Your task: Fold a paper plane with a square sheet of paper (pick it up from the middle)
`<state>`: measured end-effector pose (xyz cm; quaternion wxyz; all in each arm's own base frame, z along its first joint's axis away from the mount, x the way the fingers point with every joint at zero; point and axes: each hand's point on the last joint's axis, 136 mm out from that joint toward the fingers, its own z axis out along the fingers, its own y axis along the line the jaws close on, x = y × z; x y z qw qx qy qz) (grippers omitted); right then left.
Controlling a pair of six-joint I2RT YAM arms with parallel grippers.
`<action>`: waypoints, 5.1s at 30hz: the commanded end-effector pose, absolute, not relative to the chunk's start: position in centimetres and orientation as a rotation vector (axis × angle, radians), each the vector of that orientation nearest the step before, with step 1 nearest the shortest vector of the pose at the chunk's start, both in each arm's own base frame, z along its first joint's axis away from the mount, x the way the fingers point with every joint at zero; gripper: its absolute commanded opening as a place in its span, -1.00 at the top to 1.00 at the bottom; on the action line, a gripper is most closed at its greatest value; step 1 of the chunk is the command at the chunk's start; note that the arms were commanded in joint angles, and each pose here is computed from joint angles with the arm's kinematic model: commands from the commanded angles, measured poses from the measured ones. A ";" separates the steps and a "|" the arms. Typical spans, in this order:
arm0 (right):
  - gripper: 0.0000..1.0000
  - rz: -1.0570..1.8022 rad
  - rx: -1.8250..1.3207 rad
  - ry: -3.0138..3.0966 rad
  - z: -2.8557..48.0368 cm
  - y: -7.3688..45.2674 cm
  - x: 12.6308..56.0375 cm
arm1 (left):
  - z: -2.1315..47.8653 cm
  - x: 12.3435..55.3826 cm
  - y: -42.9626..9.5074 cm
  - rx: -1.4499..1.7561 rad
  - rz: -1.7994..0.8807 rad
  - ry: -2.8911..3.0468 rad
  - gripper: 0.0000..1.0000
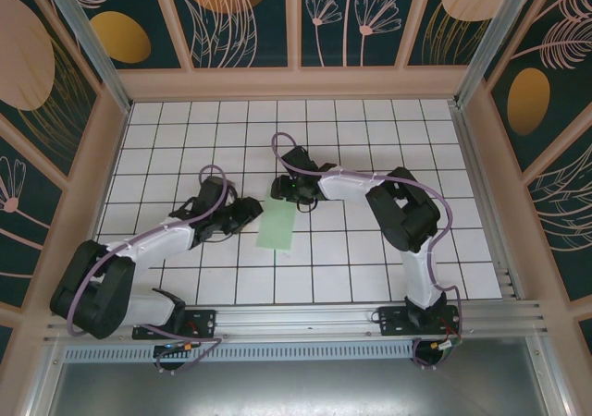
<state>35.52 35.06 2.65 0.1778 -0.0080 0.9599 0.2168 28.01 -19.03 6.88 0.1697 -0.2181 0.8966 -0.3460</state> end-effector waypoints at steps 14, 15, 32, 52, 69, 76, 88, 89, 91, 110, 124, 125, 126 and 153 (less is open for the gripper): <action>-0.54 0.140 -0.371 2.783 2.6 35.0 27.3 | 4.5 28.0 -10.7 -0.808 -0.735 2.528 -0.74; -0.55 0.129 -0.386 2.775 3.0 35.4 26.9 | 4.6 28.1 -10.4 -0.813 -0.727 2.521 -0.77; -0.46 0.321 -0.430 2.879 1.4 38.6 22.9 | 4.6 28.6 -8.2 -0.868 -0.654 2.493 -0.97; -0.51 0.211 -0.535 2.636 5.1 33.0 33.3 | 4.3 28.2 -8.8 -0.850 -0.709 2.492 -0.97; -0.55 0.117 -0.502 2.827 0.7 32.9 26.2 | 3.9 28.1 -9.3 -0.840 -0.747 2.504 -0.97; -0.41 0.055 -0.512 2.858 -1.0 31.6 25.6 | 3.8 28.0 -9.4 -0.842 -0.754 2.506 -0.97; -0.02 0.141 -0.507 2.862 -1.2 30.6 26.1 | 3.7 28.0 -9.7 -0.837 -0.779 2.514 -0.97; -0.02 0.159 -0.512 2.865 -1.2 30.6 26.1 | 3.7 28.0 -9.8 -0.833 -0.784 2.514 -0.97; -0.04 0.224 -0.524 2.869 -1.0 30.9 26.0 | 3.8 28.0 -9.9 -0.832 -0.795 2.515 -0.97; -0.25 0.460 -0.513 2.911 -0.8 29.8 26.0 | 4.7 28.4 -11.0 -0.777 -0.883 2.498 -0.97; -0.51 0.088 -0.616 2.896 -3.0 28.9 25.9 | 4.6 28.3 -11.3 -0.774 -0.912 2.502 -0.97; -0.50 0.049 -0.622 2.898 -3.4 28.8 25.8 | 4.5 28.3 -11.3 -0.773 -0.911 2.503 -0.97; -0.50 0.021 -0.626 2.903 -3.7 28.6 25.7 | 4.5 28.3 -11.3 -0.776 -0.911 2.503 -0.97; -0.02 0.386 -0.467 3.016 -4.6 27.2 25.7 | 4.4 27.8 -11.9 -0.765 -0.973 2.503 -0.97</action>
